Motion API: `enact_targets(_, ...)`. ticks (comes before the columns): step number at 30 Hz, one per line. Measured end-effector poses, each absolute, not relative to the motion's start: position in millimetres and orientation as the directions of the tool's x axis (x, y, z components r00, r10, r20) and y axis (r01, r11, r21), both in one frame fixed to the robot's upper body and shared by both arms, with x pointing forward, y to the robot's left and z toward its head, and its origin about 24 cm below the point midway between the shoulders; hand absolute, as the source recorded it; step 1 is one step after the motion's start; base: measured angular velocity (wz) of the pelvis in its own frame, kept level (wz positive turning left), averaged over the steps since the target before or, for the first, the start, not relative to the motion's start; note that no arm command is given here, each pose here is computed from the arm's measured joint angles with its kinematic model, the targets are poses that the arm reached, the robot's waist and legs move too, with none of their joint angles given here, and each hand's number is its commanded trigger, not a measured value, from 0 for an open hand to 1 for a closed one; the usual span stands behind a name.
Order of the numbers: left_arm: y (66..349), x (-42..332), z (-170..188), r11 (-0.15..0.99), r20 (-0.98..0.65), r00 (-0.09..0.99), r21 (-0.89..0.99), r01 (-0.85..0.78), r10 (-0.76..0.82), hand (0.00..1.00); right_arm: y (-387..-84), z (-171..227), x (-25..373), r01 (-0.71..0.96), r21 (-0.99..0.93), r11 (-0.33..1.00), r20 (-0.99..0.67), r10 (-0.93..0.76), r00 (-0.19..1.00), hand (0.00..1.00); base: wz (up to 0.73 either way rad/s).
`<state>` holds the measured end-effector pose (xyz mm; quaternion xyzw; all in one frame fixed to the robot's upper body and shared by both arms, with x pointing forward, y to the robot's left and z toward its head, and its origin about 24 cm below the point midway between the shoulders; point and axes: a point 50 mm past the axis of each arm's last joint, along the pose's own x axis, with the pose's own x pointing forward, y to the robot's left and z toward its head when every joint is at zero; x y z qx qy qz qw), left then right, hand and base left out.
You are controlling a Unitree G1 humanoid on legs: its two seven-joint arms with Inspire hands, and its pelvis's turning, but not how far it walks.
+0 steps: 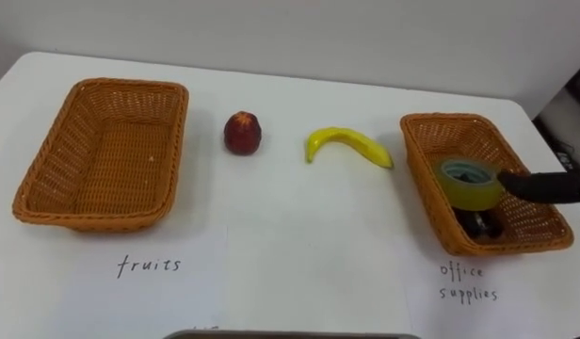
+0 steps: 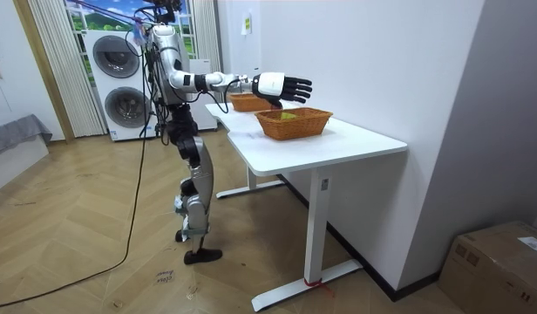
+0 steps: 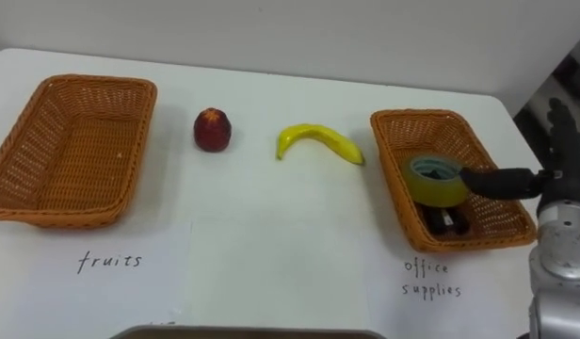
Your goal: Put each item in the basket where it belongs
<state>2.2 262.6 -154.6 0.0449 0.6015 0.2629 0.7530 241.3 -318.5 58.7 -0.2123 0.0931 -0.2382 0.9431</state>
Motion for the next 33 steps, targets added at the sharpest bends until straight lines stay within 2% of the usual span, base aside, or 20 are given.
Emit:
enact_targets(11,261.9,-0.4,-155.3,0.861,-0.885,0.133,0.383,-0.335,0.446,0.0,-310.5,79.9,245.0,0.453,-0.281,0.846,0.029,-0.464,0.885,0.0,-0.01)
enact_targets(20,261.5,4.6,-155.1,0.863,-0.884,0.149,0.375,-0.338,0.443,0.0,-301.2,105.4,247.8,0.452,-0.254,0.855,0.137,-0.431,0.892,0.0,0.0)
enact_targets(33,260.7,-2.2,-156.3,0.866,-0.888,0.129,0.385,-0.318,0.442,0.0,-295.3,119.2,252.2,0.456,-0.285,0.843,0.2,-0.413,0.888,0.0,0.01)
